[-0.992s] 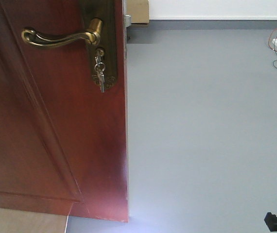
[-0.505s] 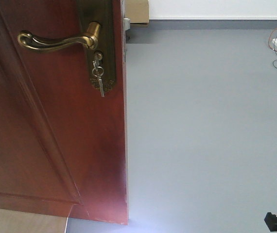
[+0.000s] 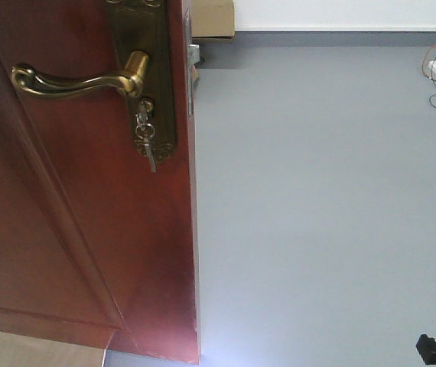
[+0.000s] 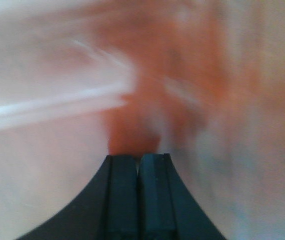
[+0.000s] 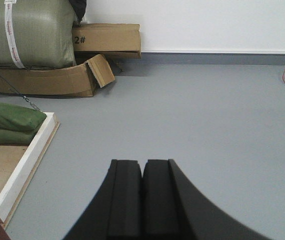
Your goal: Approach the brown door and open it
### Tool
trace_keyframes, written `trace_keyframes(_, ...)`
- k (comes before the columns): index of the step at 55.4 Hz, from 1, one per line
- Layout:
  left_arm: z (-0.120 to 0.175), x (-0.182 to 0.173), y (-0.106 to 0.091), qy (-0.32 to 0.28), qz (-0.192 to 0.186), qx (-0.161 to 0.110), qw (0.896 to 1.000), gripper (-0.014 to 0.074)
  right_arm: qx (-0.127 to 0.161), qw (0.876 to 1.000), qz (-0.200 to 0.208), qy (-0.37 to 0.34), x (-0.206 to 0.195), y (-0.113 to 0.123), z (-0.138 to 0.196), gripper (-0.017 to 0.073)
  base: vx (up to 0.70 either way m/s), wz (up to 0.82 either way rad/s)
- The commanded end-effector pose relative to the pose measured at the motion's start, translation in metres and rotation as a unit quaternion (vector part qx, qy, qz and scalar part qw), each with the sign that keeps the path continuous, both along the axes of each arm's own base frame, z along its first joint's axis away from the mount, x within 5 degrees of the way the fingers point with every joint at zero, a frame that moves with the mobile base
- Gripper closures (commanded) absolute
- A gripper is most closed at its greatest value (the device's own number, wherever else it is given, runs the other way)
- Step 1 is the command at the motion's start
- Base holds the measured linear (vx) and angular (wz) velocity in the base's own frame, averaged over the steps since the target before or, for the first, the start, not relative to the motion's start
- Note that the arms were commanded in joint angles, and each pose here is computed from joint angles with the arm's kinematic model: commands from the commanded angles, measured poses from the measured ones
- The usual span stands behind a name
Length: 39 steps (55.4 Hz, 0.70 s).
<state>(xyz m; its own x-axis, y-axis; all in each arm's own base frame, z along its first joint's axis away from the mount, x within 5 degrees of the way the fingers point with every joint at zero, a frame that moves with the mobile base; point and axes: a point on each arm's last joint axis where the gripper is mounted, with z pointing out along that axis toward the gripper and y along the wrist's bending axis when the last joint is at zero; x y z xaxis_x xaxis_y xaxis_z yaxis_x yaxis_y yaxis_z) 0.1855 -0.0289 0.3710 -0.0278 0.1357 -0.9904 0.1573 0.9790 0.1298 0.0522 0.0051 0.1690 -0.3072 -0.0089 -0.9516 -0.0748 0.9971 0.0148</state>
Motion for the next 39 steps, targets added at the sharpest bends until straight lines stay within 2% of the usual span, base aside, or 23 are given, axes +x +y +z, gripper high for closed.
trace_keyframes(1, 0.007, -0.031, -0.001, -0.142, -0.033, -0.044, 0.988, 0.0600, -0.003, 0.999, -0.001, -0.042, 0.002, 0.000, 0.006, 0.0559, 0.00, 0.00)
trace_keyframes(5, -0.008, -0.053, 0.001, -0.178, -0.043, -0.059, 0.981, 0.0600, -0.003, 0.999, -0.001, -0.042, 0.002, 0.000, 0.006, 0.0559, 0.00, 0.00)
trace_keyframes(10, -0.035, -0.076, 0.005, -0.188, -0.042, -0.074, 0.978, 0.0600, -0.003, 0.999, -0.001, -0.042, 0.002, 0.000, 0.006, 0.0559, 0.00, 0.00)
trace_keyframes(27, -0.126, -0.120, 0.016, -0.105, -0.018, -0.064, 0.992, 0.0600, -0.003, 0.999, -0.001, -0.042, 0.002, 0.000, 0.006, 0.0559, 0.00, 0.00)
trace_keyframes(33, -0.150, -0.127, 0.018, -0.097, -0.013, -0.084, 0.992, 0.0600, -0.003, 0.999, -0.001, -0.042, 0.002, 0.000, 0.006, 0.0559, 0.00, 0.00)
trace_keyframes(39, -0.156, -0.133, 0.020, -0.084, -0.007, -0.095, 0.992, 0.0600, -0.003, 0.999, -0.001, -0.042, 0.002, 0.000, 0.006, 0.0559, 0.00, 0.00)
